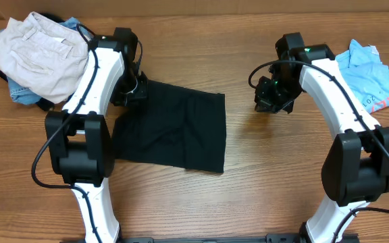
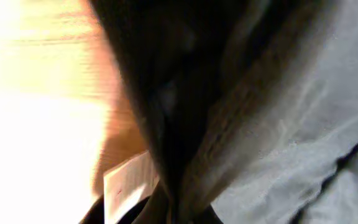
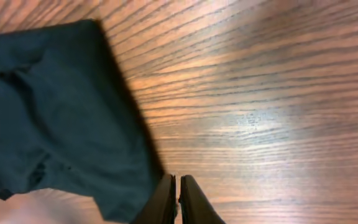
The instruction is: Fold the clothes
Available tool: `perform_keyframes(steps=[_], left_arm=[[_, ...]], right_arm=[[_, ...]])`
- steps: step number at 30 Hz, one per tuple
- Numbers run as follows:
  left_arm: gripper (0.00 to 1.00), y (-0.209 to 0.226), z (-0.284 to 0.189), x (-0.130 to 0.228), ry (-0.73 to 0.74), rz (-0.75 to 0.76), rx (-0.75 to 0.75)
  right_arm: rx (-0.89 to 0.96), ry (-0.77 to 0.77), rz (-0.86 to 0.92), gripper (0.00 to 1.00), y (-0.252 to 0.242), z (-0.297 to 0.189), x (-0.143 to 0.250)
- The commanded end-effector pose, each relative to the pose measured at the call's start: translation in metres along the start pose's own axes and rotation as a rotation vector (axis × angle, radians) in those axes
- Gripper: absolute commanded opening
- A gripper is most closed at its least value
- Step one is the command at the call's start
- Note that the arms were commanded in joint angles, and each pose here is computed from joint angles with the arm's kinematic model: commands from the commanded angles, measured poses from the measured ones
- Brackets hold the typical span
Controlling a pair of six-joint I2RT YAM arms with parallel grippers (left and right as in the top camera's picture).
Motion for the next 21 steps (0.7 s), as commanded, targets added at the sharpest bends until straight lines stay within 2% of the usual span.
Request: perform_keyframes(steps=[1, 3, 5, 10, 15, 18, 21], left_arm=[[0.04, -0.013, -0.037, -0.002, -0.063, -0.039, -0.102], [0.04, -0.031, -0.061, 0.003, -0.092, -0.021, -0.101], [0.04, -0.061, -0.077, 0.012, -0.128, 0.003, -0.106], [0.04, -0.122, -0.073, 0.032, -0.162, 0.046, -0.091], [0.05, -0.168, -0.054, 0.044, -0.162, 0.085, -0.088], [0.16, -0.184, -0.028, 0.047, -0.103, 0.108, -0.104], [0.1, -0.198, 0.0, 0.05, -0.019, 0.129, -0.092]], right_arm=[[0.018, 0.0, 0.006, 0.11, -0.011, 0.018, 0.006], [0.02, 0.003, 0.028, 0.12, -0.02, 0.037, 0.008], [0.026, 0.022, 0.062, 0.08, -0.028, 0.051, 0.013], [0.03, 0.036, 0.013, 0.08, -0.013, 0.061, 0.025], [0.035, 0.043, 0.018, 0.08, -0.002, 0.066, 0.033], [0.039, 0.046, 0.056, 0.08, -0.007, 0.064, 0.031], [0.039, 0.046, 0.056, 0.08, -0.007, 0.064, 0.031]])
Point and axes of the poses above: each gripper's point midway between its finger pads, its own z axis out along the fingers, its own y axis along the line the jaws close on, x = y × z, the point moved 8 cm from there along -z, back along the fingers, and after that the axes turned 4 degrees about z, right-handed, at the moved point
